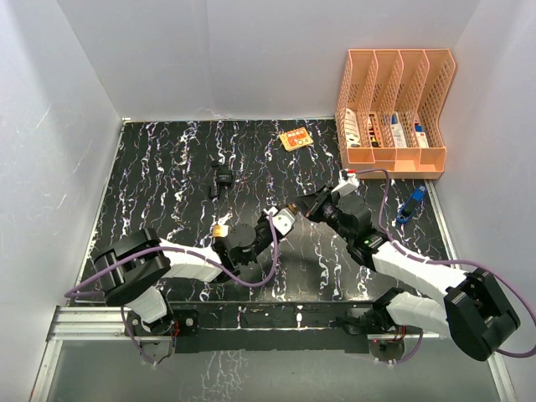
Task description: Unlock with the key
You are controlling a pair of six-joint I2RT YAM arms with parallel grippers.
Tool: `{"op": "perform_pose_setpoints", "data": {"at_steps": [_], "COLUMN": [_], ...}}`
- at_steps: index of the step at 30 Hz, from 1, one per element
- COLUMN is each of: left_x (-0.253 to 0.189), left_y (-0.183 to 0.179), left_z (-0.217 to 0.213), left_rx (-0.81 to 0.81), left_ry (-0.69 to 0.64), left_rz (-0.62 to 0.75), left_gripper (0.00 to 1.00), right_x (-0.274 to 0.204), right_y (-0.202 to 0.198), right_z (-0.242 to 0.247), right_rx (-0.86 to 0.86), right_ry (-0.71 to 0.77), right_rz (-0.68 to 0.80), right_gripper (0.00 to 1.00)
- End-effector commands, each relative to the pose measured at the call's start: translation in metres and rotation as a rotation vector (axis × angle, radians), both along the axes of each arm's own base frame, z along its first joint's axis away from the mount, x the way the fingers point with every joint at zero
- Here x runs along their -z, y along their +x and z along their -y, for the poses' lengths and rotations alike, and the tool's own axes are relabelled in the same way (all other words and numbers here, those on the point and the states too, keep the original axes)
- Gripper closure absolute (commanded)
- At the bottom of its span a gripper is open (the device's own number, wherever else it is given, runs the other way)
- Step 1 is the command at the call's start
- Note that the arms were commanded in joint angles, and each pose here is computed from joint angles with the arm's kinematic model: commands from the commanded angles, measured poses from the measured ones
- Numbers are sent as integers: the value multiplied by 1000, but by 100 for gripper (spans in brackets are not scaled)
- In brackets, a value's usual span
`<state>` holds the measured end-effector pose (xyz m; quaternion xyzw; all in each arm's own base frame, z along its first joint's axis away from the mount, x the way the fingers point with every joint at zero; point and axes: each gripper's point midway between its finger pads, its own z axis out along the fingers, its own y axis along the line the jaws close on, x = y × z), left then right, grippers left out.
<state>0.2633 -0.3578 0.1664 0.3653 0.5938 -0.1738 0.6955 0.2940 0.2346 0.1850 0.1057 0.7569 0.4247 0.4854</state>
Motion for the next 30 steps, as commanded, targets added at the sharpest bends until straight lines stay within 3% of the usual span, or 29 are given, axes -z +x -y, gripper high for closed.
{"op": "perform_pose_setpoints", "data": {"at_steps": [1,6,13,17,30], "left_x": [-58,-49,-15,1,-22], "left_y": [11,12,9,10,31], "left_z": [6,8,0,-16,-38], "left_rx": [-65,-73,-104,-165,-402], "left_ry": [-135,-125,-81,-103,-463], "left_rz": [93,54,-109,-199,-446], "left_gripper": [100,100,100,100,100], "right_x": [12,9,-25,-43,6], "right_y": [-9,-9,3,8,-6], "right_z": [-9,-6,19,45,74], "right_rx": [-40,-30,70,157,191], "right_ry": [-6,-7,-73,-128,-301], "right_rz": [-93,-79,46,90,22], "right_gripper": [100,100,58,50,22]}}
